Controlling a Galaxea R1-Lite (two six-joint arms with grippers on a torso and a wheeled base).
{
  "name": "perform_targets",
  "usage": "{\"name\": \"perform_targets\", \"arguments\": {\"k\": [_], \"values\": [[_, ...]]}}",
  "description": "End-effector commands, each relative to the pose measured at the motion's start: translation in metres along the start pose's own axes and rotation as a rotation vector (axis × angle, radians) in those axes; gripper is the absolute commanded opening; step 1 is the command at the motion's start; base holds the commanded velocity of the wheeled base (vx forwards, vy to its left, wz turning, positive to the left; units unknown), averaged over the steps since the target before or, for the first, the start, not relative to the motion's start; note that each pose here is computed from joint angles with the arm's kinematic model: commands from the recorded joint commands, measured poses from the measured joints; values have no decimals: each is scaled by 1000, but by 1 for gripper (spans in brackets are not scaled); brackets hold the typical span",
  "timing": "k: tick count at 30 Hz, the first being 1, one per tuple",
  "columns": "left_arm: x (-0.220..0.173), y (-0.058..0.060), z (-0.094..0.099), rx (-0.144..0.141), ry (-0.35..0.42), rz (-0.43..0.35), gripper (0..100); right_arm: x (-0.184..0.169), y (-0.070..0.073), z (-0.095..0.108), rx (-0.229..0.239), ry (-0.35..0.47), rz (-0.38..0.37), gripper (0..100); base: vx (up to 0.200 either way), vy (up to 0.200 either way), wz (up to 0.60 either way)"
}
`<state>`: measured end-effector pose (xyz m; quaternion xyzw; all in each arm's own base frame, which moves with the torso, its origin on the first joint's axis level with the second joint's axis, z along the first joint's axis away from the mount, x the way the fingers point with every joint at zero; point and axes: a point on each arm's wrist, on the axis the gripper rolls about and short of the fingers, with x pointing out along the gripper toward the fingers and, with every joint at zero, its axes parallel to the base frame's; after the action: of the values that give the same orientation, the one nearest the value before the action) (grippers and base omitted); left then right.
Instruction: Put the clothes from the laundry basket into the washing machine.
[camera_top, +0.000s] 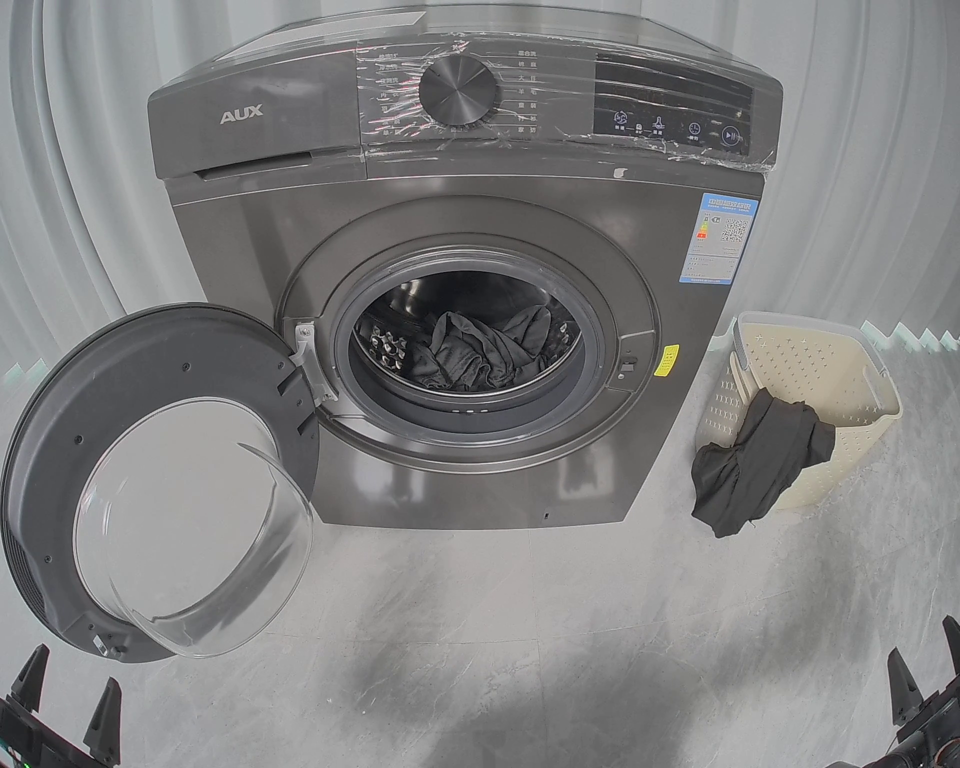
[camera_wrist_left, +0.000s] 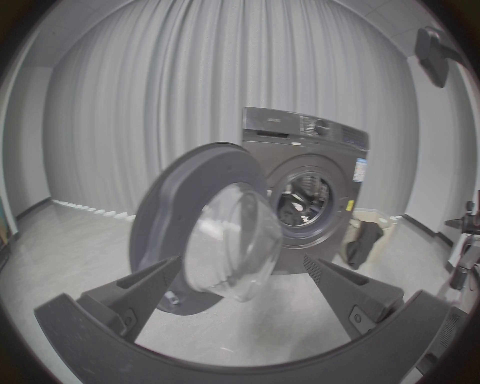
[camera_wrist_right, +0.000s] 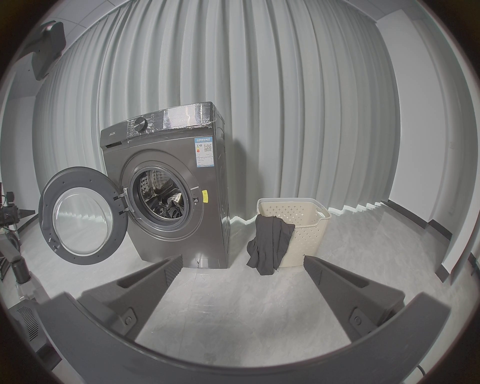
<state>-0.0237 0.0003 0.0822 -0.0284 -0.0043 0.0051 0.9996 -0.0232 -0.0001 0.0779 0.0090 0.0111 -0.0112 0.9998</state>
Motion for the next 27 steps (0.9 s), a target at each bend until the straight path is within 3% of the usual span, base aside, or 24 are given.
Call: {"name": "perform_targets", "arguments": {"k": [1,4,8,25,27], "values": [[1,-1,-7,43,13,-42,100,0,0,-2,-6,1,2,100,0,0,0],[1,0,-7,48,12,-32,100,0,0,-2,-6,1,2,100,0,0,0],[1,0,-7,23,12,-21,100,0,0,-2,-7,1,2,100,0,-200,0],[1,0,-6,22,11,-18,100,0,0,-2,-7,2,2,100,0,-200,0],[1,0,-7,25,12,-16,100,0,0,-2,-7,1,1,100,0,0,0]]}}
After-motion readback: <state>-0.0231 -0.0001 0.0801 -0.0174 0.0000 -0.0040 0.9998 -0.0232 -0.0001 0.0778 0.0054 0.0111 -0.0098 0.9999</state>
